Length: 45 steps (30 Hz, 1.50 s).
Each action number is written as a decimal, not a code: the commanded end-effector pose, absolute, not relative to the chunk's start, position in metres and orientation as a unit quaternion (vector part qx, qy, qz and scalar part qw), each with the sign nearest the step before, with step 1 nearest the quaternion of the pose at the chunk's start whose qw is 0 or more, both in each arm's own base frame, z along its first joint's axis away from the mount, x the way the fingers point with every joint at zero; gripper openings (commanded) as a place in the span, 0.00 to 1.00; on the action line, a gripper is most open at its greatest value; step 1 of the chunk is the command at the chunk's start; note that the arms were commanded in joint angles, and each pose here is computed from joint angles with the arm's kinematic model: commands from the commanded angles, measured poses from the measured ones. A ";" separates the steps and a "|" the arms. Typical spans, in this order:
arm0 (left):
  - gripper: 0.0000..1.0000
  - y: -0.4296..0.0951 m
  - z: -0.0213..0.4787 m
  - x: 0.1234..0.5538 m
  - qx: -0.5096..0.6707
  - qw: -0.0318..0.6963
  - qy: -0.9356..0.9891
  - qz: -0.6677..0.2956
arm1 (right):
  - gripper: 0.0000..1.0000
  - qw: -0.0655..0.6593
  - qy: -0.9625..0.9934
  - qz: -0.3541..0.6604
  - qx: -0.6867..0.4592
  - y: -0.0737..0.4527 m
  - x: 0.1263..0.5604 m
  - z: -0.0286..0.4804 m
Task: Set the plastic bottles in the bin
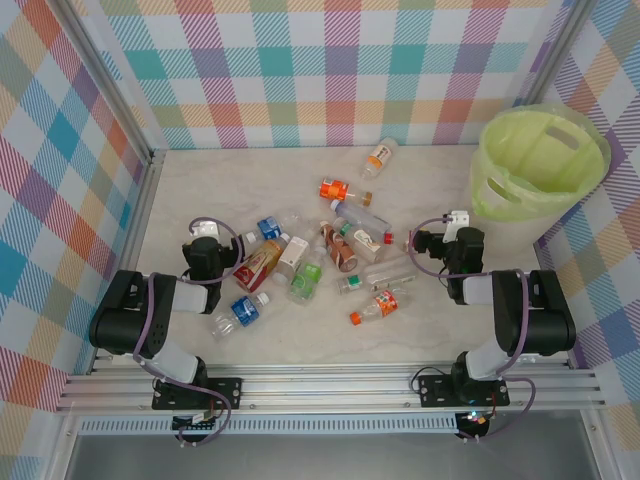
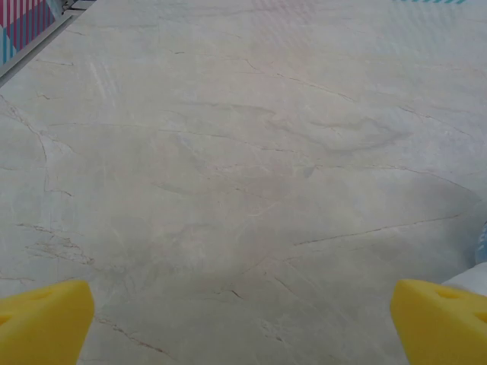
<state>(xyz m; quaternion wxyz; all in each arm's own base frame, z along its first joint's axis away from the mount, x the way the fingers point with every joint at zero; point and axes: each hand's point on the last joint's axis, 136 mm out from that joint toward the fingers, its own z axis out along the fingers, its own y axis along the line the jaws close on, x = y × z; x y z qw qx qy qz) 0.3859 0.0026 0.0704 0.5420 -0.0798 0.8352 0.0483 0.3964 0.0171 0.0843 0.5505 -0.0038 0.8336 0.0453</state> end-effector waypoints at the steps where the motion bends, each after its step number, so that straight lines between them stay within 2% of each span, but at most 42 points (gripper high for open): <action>1: 1.00 0.005 0.082 0.393 -0.081 0.557 0.825 0.044 | 1.00 0.564 0.825 0.045 -0.003 0.016 0.398 0.092; 24: 1.00 0.004 0.084 0.394 -0.079 0.558 0.825 0.042 | 1.00 0.566 0.822 0.055 -0.015 0.022 0.396 0.094; 33: 1.00 0.003 0.130 0.387 -0.073 0.560 0.825 0.041 | 1.00 0.570 0.818 0.077 -0.027 0.030 0.377 0.140; 38: 1.00 0.026 0.178 0.362 -0.185 0.578 0.794 0.035 | 1.00 0.547 0.824 0.144 0.003 0.043 0.364 0.166; 45: 1.00 0.024 0.182 0.318 -0.340 0.488 0.802 -0.056 | 1.00 0.445 0.865 0.229 -0.038 0.078 0.345 0.161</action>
